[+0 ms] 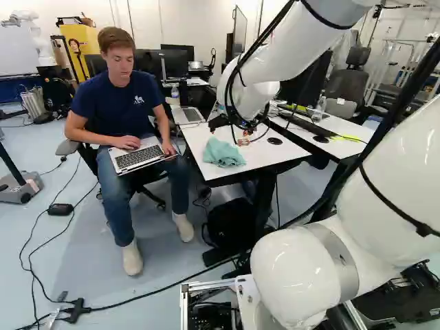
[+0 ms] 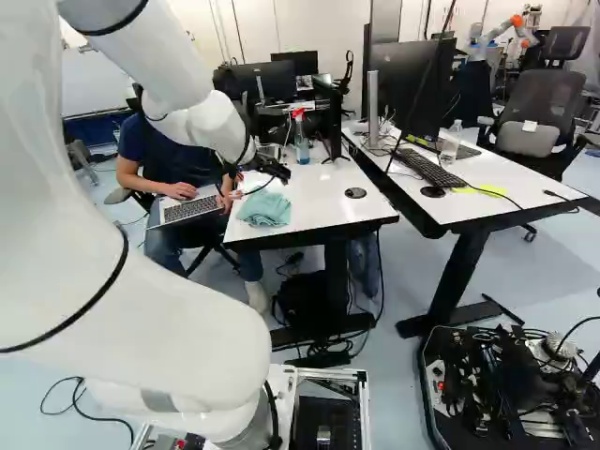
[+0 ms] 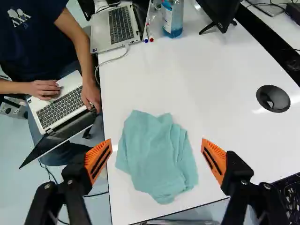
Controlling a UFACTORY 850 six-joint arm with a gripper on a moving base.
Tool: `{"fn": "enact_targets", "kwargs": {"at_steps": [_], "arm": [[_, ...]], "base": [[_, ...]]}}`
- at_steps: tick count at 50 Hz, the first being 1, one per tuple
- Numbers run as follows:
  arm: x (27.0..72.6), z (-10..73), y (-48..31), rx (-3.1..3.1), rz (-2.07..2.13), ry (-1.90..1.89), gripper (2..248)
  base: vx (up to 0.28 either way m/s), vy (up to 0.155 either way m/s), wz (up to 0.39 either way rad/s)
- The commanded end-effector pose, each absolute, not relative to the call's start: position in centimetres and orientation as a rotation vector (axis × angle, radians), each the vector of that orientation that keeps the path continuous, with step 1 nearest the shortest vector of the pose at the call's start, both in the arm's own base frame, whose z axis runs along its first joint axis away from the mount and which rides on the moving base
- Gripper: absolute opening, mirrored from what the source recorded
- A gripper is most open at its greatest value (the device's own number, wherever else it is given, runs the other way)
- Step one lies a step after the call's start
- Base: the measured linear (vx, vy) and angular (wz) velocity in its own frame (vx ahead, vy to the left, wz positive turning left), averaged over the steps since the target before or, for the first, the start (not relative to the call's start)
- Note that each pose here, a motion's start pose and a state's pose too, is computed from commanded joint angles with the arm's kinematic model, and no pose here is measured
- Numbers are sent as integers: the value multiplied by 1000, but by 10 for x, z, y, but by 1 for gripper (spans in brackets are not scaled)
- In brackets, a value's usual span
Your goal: Clean the table with the green towel
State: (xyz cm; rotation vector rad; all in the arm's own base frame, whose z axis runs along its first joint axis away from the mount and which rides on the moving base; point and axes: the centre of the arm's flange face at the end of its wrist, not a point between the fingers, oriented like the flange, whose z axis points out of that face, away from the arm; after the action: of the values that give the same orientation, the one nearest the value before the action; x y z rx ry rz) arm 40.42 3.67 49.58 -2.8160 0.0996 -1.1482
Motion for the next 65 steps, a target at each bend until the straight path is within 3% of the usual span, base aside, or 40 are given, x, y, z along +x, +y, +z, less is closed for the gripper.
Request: {"fn": "enact_targets", "kwargs": {"at_steps": [65], "arm": [[318,397,6,-2664,-1645,39,247]], "base": [[0,0,0]]}}
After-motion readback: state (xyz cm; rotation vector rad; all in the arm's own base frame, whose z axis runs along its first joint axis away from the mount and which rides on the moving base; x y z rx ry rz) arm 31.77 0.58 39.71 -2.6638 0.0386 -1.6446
